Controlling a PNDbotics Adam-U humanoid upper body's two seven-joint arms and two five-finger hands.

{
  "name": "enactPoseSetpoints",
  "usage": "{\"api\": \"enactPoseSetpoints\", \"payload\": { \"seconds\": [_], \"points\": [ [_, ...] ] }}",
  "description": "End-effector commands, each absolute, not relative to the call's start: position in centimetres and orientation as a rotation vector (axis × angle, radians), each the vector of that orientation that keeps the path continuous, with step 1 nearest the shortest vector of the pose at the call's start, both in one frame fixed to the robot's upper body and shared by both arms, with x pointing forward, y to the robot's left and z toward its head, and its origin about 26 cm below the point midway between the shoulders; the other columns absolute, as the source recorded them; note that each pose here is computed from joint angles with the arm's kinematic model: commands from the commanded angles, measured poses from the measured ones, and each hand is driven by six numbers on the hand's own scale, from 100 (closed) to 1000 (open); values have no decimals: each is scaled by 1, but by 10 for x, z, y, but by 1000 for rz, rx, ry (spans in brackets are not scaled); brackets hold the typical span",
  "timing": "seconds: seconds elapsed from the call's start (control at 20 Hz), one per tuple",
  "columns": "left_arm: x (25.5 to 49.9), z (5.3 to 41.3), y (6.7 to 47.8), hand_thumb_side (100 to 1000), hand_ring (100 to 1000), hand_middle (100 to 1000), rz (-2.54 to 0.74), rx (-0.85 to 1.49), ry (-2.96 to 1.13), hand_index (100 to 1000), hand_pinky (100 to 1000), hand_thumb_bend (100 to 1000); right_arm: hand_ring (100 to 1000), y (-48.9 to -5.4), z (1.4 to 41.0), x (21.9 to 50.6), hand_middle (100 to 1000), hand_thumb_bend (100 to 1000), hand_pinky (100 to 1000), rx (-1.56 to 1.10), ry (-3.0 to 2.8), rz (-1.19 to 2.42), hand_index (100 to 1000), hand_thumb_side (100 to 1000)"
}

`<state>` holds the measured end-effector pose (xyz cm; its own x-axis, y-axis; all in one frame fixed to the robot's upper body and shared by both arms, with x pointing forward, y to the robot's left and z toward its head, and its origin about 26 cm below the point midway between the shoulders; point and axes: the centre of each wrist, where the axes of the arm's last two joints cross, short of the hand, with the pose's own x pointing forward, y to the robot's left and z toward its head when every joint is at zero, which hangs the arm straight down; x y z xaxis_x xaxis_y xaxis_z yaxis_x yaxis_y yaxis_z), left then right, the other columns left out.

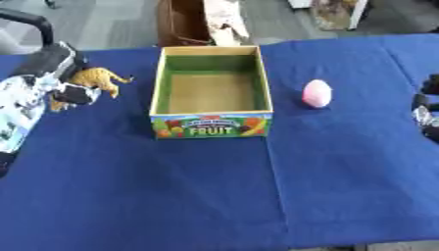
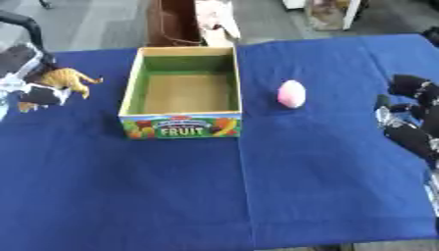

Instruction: Pick up objects on the table and place them in the box.

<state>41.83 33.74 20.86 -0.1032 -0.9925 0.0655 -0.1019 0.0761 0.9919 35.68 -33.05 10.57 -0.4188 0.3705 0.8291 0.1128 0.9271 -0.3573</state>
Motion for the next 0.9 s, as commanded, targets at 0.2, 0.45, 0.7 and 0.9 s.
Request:
{"api": "enactPoseSetpoints", "payload": {
  "seconds": [0.2, 0.45, 0.7, 0.9],
  "points": [
    [425, 261, 311, 199, 182, 152, -1226, 1277, -1525, 324, 311, 275, 774, -332, 113, 358, 698, 158, 589, -357, -2012, 333, 782, 100],
    [439, 267, 276, 199, 192, 159, -1302, 1260, -1591, 330, 326, 283, 774, -327, 115, 360, 698, 157, 590, -337, -2019, 348, 782, 100],
    [451, 259, 248, 197, 199, 166, -1366, 1248, -1618, 335, 334, 283, 773, -323, 117, 362, 697, 158, 589, -321, -2029, 357, 782, 100],
    [458, 245, 232, 197, 215, 180, -1409, 1224, -1627, 348, 350, 286, 773, -319, 119, 363, 697, 159, 589, -307, -2036, 362, 782, 100]
  ]
}}
